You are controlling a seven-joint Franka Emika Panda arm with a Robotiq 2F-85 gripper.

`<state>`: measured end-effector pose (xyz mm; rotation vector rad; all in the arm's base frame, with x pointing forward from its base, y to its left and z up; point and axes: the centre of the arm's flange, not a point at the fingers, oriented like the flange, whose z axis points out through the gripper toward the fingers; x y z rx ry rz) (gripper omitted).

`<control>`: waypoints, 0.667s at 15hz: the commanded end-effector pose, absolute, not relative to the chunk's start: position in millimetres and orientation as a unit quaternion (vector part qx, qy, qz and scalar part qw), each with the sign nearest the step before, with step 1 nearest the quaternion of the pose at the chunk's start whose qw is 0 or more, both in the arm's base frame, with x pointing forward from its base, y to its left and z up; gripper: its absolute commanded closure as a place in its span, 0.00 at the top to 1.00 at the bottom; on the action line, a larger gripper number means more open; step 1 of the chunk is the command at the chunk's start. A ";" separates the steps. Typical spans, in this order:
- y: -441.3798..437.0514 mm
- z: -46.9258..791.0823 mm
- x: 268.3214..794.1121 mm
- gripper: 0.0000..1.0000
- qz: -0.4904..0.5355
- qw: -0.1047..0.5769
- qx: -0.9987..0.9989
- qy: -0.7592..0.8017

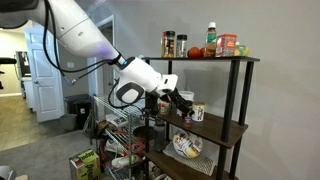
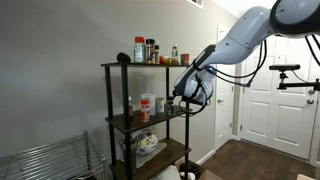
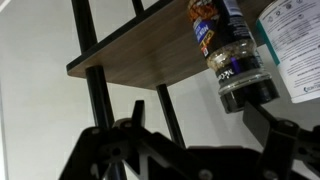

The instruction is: Move the spice jar from the top shelf to the second one

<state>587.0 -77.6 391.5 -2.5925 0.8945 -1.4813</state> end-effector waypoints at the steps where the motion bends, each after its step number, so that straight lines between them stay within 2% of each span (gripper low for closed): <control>1: -77.0 394.2 575.8 1.00 -0.470 0.013 -0.838 0.276; 5: -76.7 398.3 559.8 1.00 -0.449 0.010 -0.856 0.257; 10: -90.5 387.5 509.5 1.00 -0.433 -0.058 -0.866 0.244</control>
